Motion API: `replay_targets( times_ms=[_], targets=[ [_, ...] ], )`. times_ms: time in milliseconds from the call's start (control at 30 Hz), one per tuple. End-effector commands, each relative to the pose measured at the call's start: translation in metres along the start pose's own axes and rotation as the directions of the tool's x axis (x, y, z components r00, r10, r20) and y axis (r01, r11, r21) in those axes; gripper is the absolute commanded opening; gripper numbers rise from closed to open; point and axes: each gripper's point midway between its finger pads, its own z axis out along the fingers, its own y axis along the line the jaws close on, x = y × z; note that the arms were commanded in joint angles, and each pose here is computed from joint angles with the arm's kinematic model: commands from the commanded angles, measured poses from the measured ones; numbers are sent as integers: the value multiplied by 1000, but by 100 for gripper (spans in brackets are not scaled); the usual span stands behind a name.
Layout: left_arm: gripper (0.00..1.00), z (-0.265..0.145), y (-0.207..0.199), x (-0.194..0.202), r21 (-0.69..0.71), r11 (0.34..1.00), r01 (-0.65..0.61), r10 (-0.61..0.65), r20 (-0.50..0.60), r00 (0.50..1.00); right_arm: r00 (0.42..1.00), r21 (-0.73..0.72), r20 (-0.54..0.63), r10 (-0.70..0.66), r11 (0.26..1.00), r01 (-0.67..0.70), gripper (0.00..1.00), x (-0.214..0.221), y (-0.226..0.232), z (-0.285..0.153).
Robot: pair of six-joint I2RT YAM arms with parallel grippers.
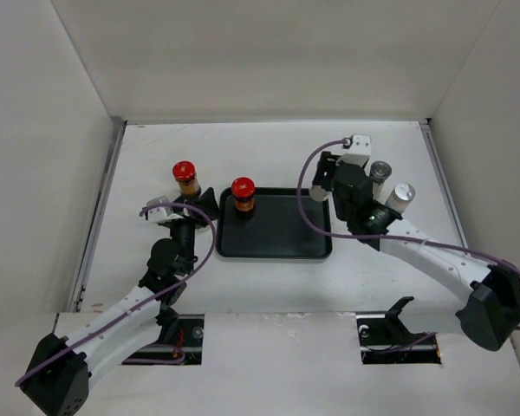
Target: Organize the condiment bottles
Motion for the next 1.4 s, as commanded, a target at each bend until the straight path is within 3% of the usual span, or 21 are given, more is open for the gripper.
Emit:
replay_targets(
  times_ms=[0,267,633,800,867,967,1100,1367],
  targets=[
    [100,2,10,-4,-51,999,15,-14,26,1000,991,-136,91,99,987,-86,51,-33,51,7],
    [100,-3,21,-6,-86,996,19,-15,46,999,994,-301,56,97,951,-76,53,-21,146,23],
    [100,-2,23,0,-87,996,18,-15,31,999,998,-312,-55,9,950,-26,58,53,181,51],
    [100,-1,27,2,-99,995,21,-18,27,999,997,-314,-77,4,949,-28,76,65,184,50],
    [100,-2,25,0,-92,995,26,-23,31,999,998,-319,-62,18,947,-37,88,54,182,46],
    [100,-2,26,1,-94,995,25,-22,30,999,998,-335,-20,56,940,-59,99,21,173,30],
    [100,-2,21,2,-82,996,26,-24,21,999,995,-283,16,102,954,-94,100,-4,121,36],
    [100,-4,10,0,-43,998,39,-38,19,999,996,94,-59,64,994,-58,100,42,-18,89]
  ],
)
